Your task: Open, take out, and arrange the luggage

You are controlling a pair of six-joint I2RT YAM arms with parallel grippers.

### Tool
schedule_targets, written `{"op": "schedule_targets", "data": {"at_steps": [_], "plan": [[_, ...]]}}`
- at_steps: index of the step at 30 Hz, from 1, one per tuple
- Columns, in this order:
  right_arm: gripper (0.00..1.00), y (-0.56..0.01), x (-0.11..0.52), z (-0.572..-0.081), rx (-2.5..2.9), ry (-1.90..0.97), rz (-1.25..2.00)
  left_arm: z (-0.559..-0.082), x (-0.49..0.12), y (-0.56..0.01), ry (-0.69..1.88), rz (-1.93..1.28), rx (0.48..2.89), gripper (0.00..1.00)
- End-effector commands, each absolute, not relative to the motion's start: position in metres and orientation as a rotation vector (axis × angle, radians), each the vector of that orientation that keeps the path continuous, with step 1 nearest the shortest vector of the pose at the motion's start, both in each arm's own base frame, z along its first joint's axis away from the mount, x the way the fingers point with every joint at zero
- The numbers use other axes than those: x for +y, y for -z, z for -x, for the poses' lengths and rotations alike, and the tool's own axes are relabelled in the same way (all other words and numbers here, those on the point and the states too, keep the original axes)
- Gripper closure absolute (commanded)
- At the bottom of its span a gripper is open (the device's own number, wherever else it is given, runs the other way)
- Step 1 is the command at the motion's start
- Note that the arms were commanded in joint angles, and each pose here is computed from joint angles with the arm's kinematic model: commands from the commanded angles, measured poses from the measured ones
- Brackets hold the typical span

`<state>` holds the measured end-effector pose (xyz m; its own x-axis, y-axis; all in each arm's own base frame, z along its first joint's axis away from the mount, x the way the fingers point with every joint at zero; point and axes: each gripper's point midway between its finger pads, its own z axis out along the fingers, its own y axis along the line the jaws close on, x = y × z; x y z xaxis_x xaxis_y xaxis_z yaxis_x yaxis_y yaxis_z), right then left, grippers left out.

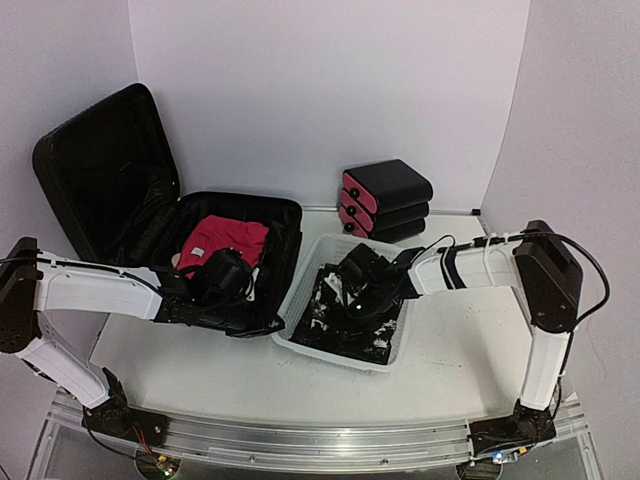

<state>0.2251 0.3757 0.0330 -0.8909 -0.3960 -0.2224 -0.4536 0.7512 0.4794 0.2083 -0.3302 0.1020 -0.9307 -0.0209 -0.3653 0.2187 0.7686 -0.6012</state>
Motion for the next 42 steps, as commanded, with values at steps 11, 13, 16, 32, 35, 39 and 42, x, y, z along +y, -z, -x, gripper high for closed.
{"op": "schedule_targets", "data": {"at_steps": [11, 13, 16, 32, 35, 39, 42], "plan": [[0.74, -0.130, 0.270, -0.345, 2.605, -0.210, 0.539, -0.211, -0.344, -0.121, 0.980, -0.269, 2.545, 0.92], [0.86, -0.119, 0.260, -0.361, 2.613, -0.099, 0.516, -0.210, -0.345, -0.122, 0.986, -0.267, 2.546, 0.92], [0.91, -0.091, 0.243, -0.379, 2.633, 0.111, 0.493, -0.210, -0.345, -0.124, 0.996, -0.264, 2.544, 0.92], [0.47, -0.163, 0.270, -0.345, 2.528, -0.169, 0.629, -0.199, -0.305, -0.213, 0.928, -0.383, 2.372, 0.31], [0.35, -0.169, 0.274, -0.323, 2.476, -0.316, 0.693, -0.203, -0.266, -0.237, 0.860, -0.300, 2.347, 0.20], [0.25, -0.178, 0.289, -0.308, 2.350, -0.480, 0.763, -0.225, -0.211, -0.254, 0.869, -0.005, 2.294, 0.19], [0.22, -0.184, 0.303, -0.301, 2.307, -0.520, 0.812, -0.242, -0.181, -0.263, 0.812, 0.223, 2.252, 0.18]]}}
